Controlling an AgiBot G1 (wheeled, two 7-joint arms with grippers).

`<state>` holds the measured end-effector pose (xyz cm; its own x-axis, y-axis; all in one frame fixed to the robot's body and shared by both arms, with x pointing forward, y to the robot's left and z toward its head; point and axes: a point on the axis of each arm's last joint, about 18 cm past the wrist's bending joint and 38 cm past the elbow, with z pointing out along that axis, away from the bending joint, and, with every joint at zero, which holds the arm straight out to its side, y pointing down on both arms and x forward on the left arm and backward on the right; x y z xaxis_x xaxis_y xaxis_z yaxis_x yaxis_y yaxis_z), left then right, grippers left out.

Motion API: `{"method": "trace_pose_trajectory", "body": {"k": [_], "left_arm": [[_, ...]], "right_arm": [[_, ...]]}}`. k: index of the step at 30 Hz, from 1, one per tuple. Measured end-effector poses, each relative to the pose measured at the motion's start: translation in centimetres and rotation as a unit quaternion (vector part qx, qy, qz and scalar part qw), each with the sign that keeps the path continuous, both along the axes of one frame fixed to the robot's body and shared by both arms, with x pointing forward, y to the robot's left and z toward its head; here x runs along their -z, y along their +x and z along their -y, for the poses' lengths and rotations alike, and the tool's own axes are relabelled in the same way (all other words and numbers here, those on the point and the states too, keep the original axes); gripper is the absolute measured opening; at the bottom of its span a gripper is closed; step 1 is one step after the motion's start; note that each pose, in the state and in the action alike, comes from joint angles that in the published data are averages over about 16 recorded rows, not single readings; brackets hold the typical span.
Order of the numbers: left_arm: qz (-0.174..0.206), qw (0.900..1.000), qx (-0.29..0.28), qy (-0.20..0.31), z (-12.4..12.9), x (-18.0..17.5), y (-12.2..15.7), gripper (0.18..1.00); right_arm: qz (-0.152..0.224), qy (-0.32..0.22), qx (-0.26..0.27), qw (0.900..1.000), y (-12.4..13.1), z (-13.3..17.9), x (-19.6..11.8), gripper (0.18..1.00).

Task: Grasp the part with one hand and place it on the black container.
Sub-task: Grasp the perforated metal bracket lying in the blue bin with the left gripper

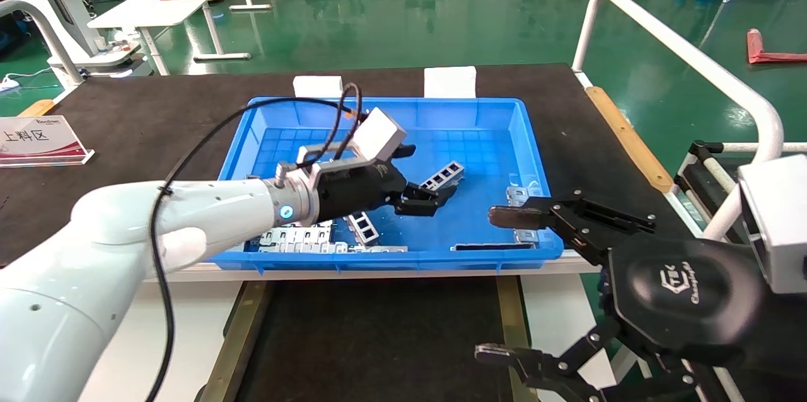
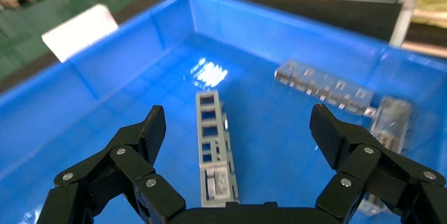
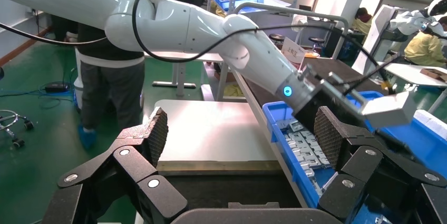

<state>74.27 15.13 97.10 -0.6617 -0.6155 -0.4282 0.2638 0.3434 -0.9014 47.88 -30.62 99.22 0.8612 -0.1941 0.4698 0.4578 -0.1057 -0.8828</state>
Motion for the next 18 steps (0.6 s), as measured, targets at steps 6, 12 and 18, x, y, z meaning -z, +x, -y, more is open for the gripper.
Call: {"method": "trace_pose_trajectory", "body": {"k": [6,12,18], "left_arm": [[-0.009,0.9996,-0.028,-0.002,0.2,1.1,1.1,1.001],[-0.017,0.9986,-0.05,-0.004,0.1,2.0,1.8,1.001],[-0.025,0.9977,-0.064,-0.005,0.2,2.7,2.1,1.001]], "right_arm": [[0.0,0.0,0.0,1.0,0.0,0.0,0.0,1.001],[0.0,0.0,0.0,1.0,0.0,0.0,0.0,1.001],[0.0,0.0,0.0,1.0,0.0,0.0,0.0,1.0]]}}
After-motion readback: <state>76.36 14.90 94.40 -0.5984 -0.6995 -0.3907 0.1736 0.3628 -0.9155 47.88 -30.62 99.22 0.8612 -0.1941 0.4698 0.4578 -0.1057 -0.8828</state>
